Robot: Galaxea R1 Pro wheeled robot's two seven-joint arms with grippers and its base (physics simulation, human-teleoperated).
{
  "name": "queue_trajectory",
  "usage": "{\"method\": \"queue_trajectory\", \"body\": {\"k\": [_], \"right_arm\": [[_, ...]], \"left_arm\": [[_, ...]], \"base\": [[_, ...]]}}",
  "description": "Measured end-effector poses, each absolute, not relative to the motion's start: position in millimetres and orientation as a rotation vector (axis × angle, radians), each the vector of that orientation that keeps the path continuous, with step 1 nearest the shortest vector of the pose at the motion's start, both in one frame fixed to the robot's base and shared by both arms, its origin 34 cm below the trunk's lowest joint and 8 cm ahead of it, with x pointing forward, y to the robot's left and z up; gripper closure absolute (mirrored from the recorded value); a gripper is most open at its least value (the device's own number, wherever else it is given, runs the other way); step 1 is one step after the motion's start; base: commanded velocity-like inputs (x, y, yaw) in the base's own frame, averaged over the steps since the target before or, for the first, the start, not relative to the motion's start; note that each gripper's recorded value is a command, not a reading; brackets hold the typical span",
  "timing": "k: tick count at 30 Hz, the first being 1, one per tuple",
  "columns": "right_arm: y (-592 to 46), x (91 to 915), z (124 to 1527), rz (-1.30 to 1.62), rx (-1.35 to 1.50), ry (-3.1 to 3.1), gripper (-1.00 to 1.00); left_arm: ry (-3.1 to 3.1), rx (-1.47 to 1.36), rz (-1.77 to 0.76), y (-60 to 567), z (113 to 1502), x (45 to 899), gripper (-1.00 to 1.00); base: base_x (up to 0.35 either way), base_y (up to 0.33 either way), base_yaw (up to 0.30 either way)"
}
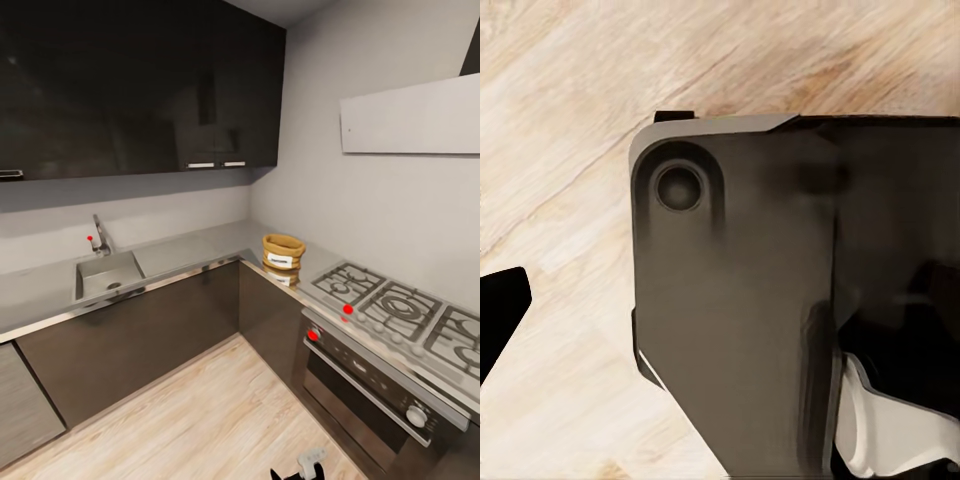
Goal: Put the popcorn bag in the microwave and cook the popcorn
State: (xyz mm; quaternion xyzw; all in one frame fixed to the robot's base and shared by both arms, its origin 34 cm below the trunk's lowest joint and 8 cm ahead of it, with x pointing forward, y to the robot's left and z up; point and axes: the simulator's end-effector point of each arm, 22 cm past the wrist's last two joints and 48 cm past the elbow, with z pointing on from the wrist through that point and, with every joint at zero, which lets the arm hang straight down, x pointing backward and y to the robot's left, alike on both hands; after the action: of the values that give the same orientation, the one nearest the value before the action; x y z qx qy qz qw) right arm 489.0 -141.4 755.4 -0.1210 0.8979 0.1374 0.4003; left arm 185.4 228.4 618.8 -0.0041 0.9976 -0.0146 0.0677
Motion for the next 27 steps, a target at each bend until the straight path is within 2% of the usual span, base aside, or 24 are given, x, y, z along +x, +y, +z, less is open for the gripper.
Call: {"method": "queue_trajectory", "body": {"k": [11, 16, 22, 27], "right_arm": [[-141.2, 493.7, 759.1, 0.34, -0.318, 2.259, -1.0], [-124.8, 502.3, 772.2, 0.363, -0.378, 2.217, -1.0], [-80.0, 549.7, 844.5, 0.37, -0.535, 2.121, -1.0], [-75.1, 603.4, 957.3, 0.325, -0.515, 2.027, -1.0]], "left_arm": [[3.021, -0.021, -0.045, 226.9, 618.1, 177.0, -1.0], [3.025, -0.033, -0.032, 232.5, 617.9, 174.6, -1.0], [3.027, -0.03, -0.042, 228.6, 618.0, 172.7, -1.0], [3.033, -0.028, -0.045, 227.0, 617.7, 167.8, -1.0]], "base": [[0.045, -0.004, 0.0], [0.317, 0.0, 0.0], [0.319, 0.0, 0.0], [0.062, 0.0, 0.0]]}}
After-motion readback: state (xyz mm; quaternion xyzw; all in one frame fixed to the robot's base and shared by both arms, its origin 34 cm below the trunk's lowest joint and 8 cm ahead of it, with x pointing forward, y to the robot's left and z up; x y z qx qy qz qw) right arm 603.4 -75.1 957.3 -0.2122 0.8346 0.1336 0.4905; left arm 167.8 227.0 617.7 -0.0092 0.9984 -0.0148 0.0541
